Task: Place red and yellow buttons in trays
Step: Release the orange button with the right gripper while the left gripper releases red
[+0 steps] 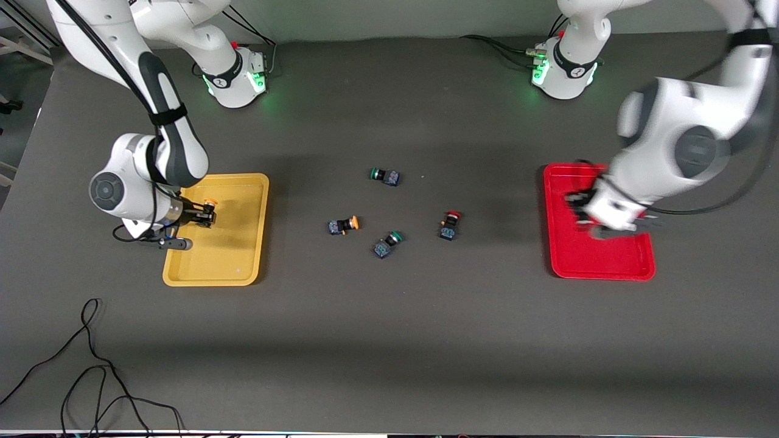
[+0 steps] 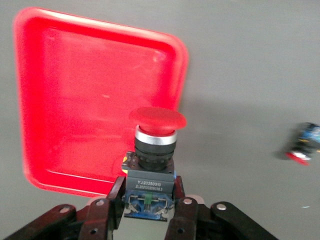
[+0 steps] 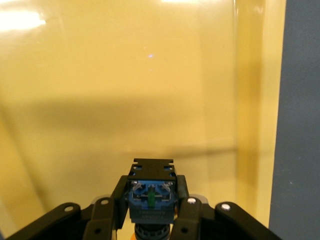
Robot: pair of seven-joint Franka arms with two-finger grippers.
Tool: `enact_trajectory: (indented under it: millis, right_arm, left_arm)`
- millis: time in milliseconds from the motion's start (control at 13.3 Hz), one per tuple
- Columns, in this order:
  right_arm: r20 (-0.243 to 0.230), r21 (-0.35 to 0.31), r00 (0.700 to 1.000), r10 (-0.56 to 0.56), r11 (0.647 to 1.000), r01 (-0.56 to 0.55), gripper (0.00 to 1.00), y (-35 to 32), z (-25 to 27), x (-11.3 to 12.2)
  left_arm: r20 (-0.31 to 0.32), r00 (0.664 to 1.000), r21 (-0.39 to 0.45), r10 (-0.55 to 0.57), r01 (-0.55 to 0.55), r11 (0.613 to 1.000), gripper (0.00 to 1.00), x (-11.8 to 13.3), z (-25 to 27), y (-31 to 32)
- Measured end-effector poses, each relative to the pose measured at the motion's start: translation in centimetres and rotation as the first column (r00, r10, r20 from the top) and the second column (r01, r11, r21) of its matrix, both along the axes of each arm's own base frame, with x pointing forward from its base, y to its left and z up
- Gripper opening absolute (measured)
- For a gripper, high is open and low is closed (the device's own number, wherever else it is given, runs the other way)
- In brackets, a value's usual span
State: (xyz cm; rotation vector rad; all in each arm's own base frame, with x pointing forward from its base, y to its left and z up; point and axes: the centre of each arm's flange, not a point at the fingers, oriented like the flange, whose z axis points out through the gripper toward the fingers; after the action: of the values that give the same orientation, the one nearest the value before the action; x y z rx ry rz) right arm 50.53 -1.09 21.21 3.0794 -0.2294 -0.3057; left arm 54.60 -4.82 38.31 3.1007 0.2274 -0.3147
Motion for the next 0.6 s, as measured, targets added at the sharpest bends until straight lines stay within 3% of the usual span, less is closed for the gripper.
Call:
enact_trajectory:
  millis: [75,450,600]
  right_arm:
    - [-0.001,0.001,1.000,-0.009,1.000,0.009,0.47,0.0,-0.3,0.0]
    - [0.035,0.033,0.999,-0.032,0.999,0.031,0.99,0.7,0.9,0.9]
    - [0.083,0.054,0.996,-0.033,0.998,0.029,1.00,2.5,3.4,2.2]
  left_arm:
    - [0.002,1.000,-0.010,0.001,-0.001,1.000,0.41,0.0,-1.4,2.4]
    - [-0.022,0.999,-0.046,-0.027,0.026,0.999,0.41,-1.2,-14.5,4.3]
    - [-0.030,0.999,-0.053,-0.041,0.039,0.998,0.42,-1.9,-17.2,4.1]
